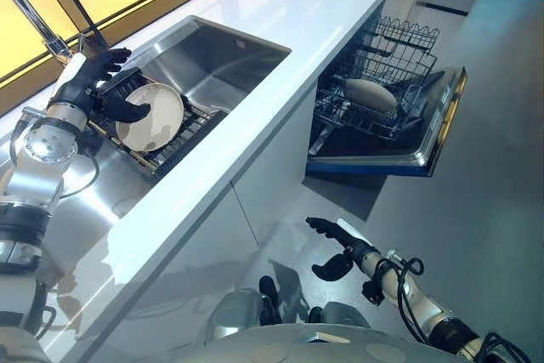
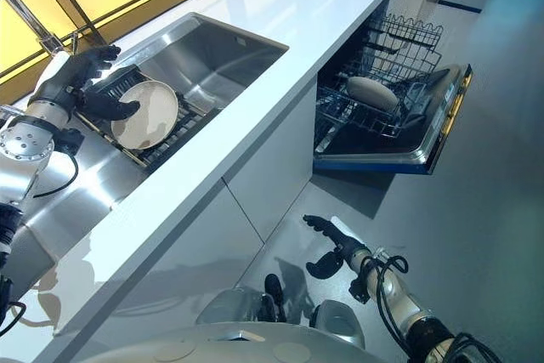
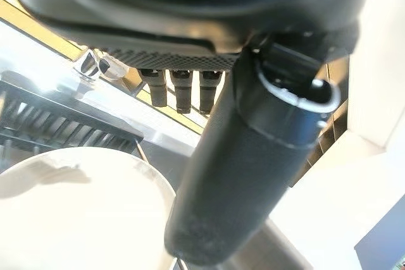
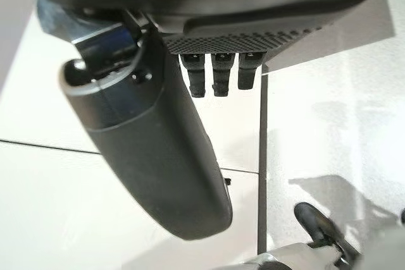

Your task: Pick up plates and place into dishwasher.

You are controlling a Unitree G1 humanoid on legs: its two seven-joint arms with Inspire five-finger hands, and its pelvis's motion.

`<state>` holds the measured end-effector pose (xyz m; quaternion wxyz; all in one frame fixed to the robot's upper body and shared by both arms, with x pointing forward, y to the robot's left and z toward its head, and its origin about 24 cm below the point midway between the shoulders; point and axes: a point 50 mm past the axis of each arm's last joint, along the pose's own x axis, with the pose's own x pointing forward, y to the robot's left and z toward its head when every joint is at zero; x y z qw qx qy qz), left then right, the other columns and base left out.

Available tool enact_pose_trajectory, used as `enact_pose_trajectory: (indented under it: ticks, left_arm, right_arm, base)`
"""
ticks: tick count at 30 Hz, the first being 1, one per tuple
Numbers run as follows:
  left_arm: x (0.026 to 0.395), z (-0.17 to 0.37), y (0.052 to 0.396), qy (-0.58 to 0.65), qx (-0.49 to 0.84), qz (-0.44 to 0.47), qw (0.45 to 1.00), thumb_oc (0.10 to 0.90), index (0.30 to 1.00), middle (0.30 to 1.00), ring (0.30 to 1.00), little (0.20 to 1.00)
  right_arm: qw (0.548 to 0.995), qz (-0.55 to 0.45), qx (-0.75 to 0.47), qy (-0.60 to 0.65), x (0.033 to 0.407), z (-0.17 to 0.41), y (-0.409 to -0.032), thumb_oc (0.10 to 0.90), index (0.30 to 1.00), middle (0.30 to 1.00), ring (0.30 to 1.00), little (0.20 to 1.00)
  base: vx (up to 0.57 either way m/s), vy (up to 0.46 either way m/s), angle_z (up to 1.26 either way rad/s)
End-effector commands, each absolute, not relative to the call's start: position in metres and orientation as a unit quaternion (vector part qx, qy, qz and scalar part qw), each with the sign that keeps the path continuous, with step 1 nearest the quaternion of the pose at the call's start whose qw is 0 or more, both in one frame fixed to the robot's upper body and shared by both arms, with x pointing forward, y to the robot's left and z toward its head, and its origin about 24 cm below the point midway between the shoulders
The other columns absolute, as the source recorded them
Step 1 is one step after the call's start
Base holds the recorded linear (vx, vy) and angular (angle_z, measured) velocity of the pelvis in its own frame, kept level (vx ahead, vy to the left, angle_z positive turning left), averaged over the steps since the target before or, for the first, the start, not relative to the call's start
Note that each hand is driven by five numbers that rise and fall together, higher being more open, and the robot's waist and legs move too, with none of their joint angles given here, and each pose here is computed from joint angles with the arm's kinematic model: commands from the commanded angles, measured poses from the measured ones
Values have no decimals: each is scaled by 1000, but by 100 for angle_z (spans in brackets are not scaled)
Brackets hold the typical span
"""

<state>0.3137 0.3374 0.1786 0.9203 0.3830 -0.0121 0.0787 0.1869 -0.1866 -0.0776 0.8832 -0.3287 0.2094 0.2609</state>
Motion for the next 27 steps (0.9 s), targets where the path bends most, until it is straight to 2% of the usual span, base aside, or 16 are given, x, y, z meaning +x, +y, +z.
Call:
enact_pose_trajectory:
  ticks: [1, 6, 13, 22, 27]
  left_arm:
    - [308, 254, 337, -153, 395, 114, 899, 800, 900, 900, 900, 900]
    - [321, 259, 325, -159, 404, 100, 895, 800, 900, 900, 900, 900]
    - [326, 263, 307, -189, 399, 89, 893, 800, 900, 900, 900, 900]
    - [328, 249, 318, -153, 404, 81, 898, 800, 900, 900, 900, 900]
    - [326, 249, 321, -112, 411, 63, 903, 800, 900, 900, 900, 900]
  right_arm:
    - [910, 271, -296, 105, 210, -45, -160, 800, 900, 900, 900, 900]
    - [916, 259, -291, 100, 214, -46, -153, 800, 900, 900, 900, 900]
    - [926, 218, -292, 95, 223, -43, -162, 800, 900, 900, 900, 900]
    - [932, 203, -281, 101, 229, -42, -161, 800, 900, 900, 900, 900]
    - [928, 206, -294, 103, 224, -40, -176, 800, 900, 900, 900, 900]
  base:
    - [269, 84, -7]
    - [214, -85, 36]
    - [354, -291, 65]
    - [297, -349, 79]
    - [172, -307, 18]
